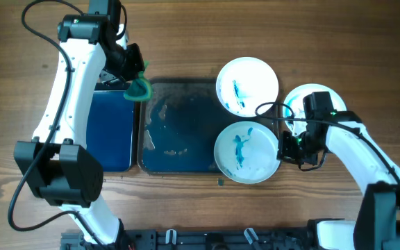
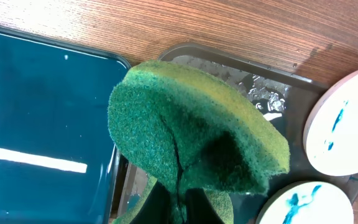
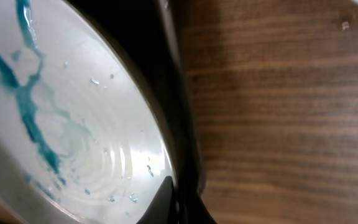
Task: Clean dirty plates on tray and stack at the side
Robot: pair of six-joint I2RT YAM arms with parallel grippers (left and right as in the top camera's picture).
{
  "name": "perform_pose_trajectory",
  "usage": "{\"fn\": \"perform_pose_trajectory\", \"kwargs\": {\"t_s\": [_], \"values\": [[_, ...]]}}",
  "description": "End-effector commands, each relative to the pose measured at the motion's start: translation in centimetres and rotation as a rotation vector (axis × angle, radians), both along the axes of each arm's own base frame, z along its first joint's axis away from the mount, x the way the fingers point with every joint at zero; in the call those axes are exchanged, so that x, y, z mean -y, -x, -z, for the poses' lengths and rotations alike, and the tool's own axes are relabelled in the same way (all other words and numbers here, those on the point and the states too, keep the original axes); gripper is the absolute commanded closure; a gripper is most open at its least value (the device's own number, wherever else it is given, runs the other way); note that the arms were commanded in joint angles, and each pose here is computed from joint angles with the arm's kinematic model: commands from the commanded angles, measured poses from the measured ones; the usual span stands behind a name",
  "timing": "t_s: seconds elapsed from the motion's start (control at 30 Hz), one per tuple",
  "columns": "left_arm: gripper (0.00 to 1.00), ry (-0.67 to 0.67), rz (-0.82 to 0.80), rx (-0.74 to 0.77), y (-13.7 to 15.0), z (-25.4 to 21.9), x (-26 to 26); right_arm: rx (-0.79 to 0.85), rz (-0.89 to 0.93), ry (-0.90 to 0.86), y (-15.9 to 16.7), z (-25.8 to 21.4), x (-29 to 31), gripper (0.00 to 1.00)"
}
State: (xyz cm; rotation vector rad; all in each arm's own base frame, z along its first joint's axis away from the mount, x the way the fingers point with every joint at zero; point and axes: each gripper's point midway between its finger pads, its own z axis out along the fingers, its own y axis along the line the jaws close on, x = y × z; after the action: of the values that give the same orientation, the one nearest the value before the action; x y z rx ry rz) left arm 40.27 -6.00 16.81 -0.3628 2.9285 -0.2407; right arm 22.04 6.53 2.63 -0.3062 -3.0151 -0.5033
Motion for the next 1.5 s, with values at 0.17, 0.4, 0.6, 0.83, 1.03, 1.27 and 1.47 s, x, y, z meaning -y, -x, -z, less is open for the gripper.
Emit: {"fn": "perform_pose_trajectory", "kwargs": {"t_s": [0.17, 0.4, 0.6, 0.83, 1.03, 1.27, 1.47], "values": [[0.96, -0.002, 0.02, 0.055, -0.4, -1.7, 0.0, 0.226, -0.122, -0.018, -3.0, -8.2, -7.0, 0.96], [0.96, -0.003, 0.02, 0.055, -0.4, -1.7, 0.0, 0.334, -0.199, 0.054, -7.0, -10.6, -14.5, 0.96], [0.96, -0.002, 0.02, 0.054, -0.4, -1.7, 0.0, 0.232, -0.278, 0.093, -8.2, -5.0, -17.9, 0.96], [0.96, -0.002, 0.02, 0.055, -0.4, -1.7, 0.0, 0.252, -0.266, 0.066, -9.8, -3.0, -19.4, 0.96], [0.96, -0.001, 0.013, 0.054, -0.4, -1.7, 0.0, 0.214, -0.158, -0.014, -11.0, -1.1, -21.1, 0.95], [0.96, 0.01, -0.024, 0.041, -0.4, -1.4, 0.4, 0.164, -0.061, -0.05, -12.1, 1.4, -21.6, 0.79], [0.96, 0.01, -0.024, -0.018, 0.1, 1.5, 1.8, 0.139, -0.025, -0.098, -13.0, 2.8, -21.8, 0.96]]}}
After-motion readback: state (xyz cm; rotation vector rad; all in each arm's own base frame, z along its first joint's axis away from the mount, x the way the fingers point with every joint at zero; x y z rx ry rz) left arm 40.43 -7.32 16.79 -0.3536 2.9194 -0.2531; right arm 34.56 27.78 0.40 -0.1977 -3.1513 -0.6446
